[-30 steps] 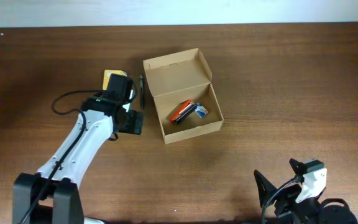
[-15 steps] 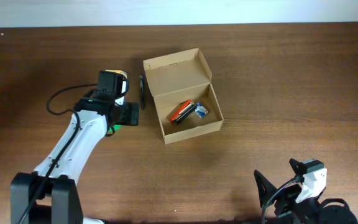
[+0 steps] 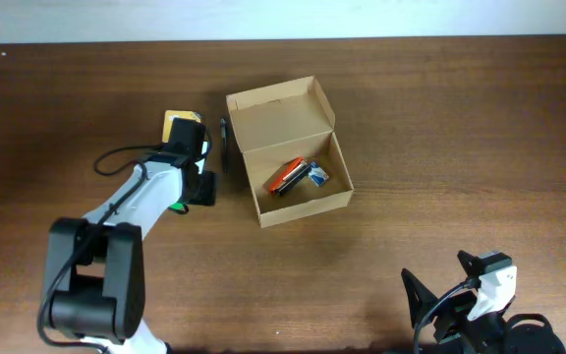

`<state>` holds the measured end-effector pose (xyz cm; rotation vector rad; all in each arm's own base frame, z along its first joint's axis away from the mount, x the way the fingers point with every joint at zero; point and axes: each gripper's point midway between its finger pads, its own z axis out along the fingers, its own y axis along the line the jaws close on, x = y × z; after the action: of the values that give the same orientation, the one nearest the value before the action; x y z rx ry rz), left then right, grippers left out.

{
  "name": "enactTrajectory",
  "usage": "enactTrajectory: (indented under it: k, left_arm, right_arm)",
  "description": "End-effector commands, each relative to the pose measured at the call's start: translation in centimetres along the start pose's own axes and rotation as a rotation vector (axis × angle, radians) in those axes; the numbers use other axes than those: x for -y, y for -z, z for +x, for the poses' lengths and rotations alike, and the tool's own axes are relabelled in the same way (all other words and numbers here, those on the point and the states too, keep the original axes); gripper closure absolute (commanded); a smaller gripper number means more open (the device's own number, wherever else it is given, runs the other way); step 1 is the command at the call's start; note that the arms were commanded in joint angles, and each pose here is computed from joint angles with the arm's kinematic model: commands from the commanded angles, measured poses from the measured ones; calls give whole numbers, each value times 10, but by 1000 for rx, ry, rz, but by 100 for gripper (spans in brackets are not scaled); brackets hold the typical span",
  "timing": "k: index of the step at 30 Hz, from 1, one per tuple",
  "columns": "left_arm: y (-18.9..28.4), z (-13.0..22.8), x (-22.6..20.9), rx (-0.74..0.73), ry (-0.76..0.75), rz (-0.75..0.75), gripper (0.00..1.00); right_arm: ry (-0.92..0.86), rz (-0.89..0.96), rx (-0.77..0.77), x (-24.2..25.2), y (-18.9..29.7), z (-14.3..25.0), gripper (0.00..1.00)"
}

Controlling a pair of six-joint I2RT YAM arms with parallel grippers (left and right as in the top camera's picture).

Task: Pack container
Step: 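Lower the left gripper onto the green tape roll and grasp its rim, then carry the green tape over the box and lower it inside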

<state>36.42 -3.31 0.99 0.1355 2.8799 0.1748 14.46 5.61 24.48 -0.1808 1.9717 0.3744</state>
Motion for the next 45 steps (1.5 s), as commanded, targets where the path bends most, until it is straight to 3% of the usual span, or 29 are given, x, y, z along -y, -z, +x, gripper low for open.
enactTrajectory:
  k: [1, 5, 10, 15, 21, 27, 36, 45]
  left_arm:
    - [-9, 5, -5, -23, 6, -14, 72]
    - [-9, 5, -6, -23, 8, -15, 98]
    - [6, 3, -8, -24, 16, -14, 98]
    - [68, -20, -8, 48, -21, 9, 98]
    - [186, -63, 44, 300, -241, 186, 98]
    - [247, -65, 99, 390, -415, 308, 98]
    - [253, -43, 162, 374, -582, 418, 98]
    - [205, -24, 211, 245, -738, 421, 98]
  right_arm:
    - [-3, 11, 14, 2, 1, -2, 1]
    - [-3, 11, 14, 2, 1, -2, 1]
    - [-3, 11, 14, 2, 1, -2, 1]
    - [-3, 11, 14, 2, 1, -2, 1]
    - [-3, 11, 13, 2, 1, -2, 1]
    - [-3, 11, 14, 2, 1, -2, 1]
    - [-3, 11, 14, 2, 1, -2, 1]
    - [-3, 11, 14, 2, 1, -2, 1]
